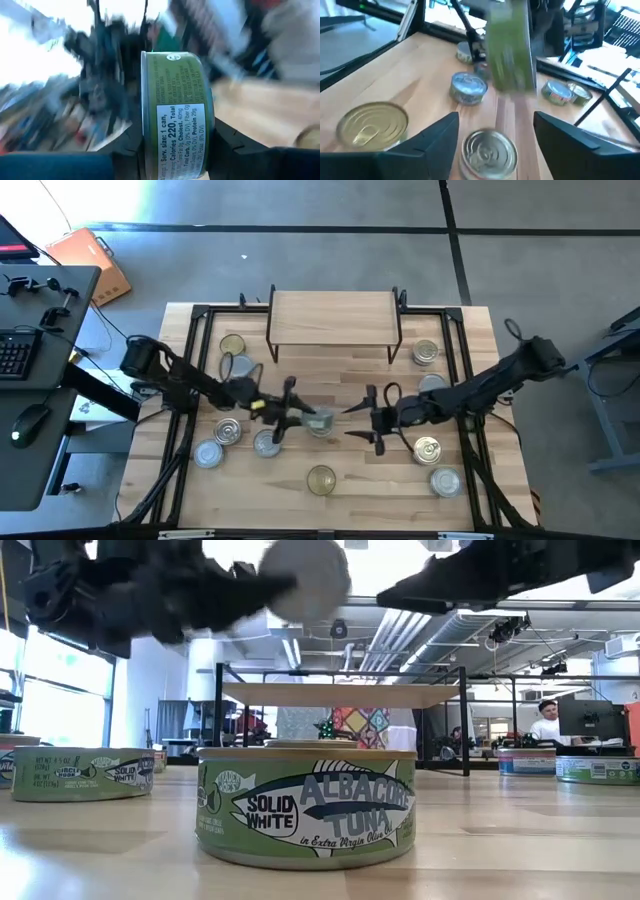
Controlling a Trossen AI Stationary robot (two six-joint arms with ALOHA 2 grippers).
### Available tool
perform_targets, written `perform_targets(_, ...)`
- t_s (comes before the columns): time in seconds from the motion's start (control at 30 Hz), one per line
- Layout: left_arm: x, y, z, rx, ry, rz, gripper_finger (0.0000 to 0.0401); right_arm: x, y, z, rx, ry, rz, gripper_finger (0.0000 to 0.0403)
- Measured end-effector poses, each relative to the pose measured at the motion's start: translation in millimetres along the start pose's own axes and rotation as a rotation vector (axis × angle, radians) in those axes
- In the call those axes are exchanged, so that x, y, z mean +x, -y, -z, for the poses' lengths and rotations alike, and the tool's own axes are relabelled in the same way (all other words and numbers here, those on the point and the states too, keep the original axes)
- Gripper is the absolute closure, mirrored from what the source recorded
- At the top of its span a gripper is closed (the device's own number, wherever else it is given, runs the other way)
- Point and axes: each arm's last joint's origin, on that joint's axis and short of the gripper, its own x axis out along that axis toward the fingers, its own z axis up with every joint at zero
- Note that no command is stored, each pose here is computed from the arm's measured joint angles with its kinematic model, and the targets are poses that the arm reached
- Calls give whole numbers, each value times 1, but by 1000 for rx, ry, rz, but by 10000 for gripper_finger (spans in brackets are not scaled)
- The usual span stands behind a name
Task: Stack canned seafood by type on shelf
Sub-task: Put the green tuna can on the shelf
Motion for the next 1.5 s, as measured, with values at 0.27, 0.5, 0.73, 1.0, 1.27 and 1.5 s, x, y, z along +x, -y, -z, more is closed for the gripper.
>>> perform_targets(0.27, -4, -1, -15, 13, 248, 160, 285, 43, -13, -1, -79, 200, 124, 149)
perform_targets(0.5, -3, -2, -23, 24, 294, 145, 285, 85, -26, -24, -231, 237, 158, 149)
perform_targets(0.73, -4, -3, -24, 36, 307, 128, 285, 93, -37, -44, -298, 242, 258, 183)
perform_targets(1.0, -3, -2, -21, -14, 242, 77, 272, 88, -48, -47, -298, 219, 305, 282)
perform_targets(1.27, -3, -2, 5, -110, -162, -178, 172, 60, -51, -74, -311, -93, 562, 282)
perform_targets(1.5, -7, 8, 13, -79, -443, -417, 168, 21, 4, -116, -150, -427, 619, 282)
